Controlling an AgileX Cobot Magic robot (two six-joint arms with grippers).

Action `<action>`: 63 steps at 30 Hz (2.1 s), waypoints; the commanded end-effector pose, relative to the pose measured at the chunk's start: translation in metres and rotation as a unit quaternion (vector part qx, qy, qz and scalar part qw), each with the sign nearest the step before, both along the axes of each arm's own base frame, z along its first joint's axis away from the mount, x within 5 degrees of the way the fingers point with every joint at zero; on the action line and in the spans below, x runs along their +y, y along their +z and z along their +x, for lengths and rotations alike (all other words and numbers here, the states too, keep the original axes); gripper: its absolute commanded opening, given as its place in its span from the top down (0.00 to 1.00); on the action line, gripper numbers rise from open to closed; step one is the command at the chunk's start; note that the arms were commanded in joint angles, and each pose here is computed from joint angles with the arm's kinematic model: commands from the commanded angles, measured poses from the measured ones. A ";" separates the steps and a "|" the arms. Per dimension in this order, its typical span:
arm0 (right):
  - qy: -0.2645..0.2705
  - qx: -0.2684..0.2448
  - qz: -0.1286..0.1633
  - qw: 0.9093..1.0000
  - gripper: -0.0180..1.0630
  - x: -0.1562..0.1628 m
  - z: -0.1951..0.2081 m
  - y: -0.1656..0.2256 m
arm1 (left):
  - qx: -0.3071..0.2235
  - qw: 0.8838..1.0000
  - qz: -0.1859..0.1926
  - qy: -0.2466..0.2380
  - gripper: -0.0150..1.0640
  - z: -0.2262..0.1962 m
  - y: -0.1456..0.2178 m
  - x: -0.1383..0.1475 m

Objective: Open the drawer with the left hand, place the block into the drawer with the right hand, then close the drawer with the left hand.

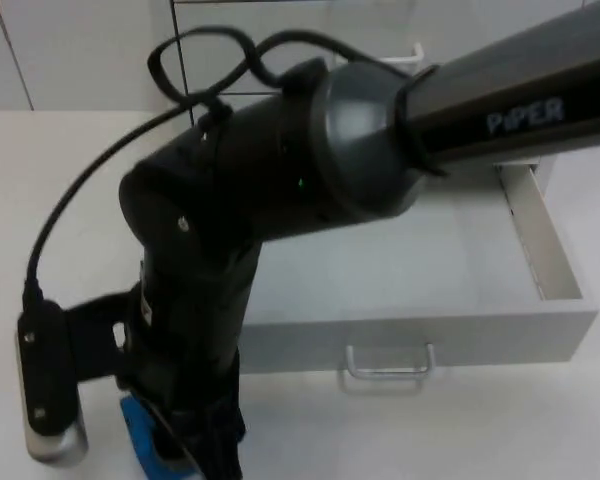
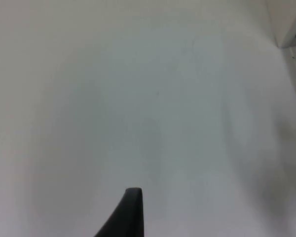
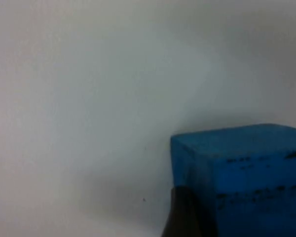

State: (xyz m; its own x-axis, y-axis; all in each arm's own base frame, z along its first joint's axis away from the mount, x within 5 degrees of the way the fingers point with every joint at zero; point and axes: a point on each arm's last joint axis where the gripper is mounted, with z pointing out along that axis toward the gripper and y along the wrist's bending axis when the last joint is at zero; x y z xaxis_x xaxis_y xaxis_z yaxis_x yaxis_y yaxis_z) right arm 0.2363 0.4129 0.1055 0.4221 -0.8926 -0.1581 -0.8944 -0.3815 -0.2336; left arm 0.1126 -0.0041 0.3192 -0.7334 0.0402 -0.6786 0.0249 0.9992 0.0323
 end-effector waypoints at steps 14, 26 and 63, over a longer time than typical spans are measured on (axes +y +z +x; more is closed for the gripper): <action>-0.247 0.051 0.143 0.957 0.98 -0.047 -0.002 0.175 | -0.004 1.000 0.003 0.003 0.01 -0.001 -0.001 0.001; -0.447 0.080 0.176 0.873 0.98 -0.135 0.016 0.187 | -0.004 1.000 0.002 0.003 0.01 -0.001 -0.001 0.001; -0.623 -0.081 0.266 0.732 0.98 -0.164 0.059 0.030 | -0.004 1.000 -0.001 0.003 0.01 -0.001 -0.001 0.001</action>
State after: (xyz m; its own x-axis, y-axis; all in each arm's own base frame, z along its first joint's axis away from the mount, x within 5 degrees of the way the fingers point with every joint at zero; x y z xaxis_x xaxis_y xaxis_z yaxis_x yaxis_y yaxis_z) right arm 0.2935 0.2495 0.1358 -0.6228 -0.4408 -0.6464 -0.4203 0.8853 -0.1988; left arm 0.1128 -0.0041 0.3193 -0.7321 0.0402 -0.6800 0.0250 0.9992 0.0322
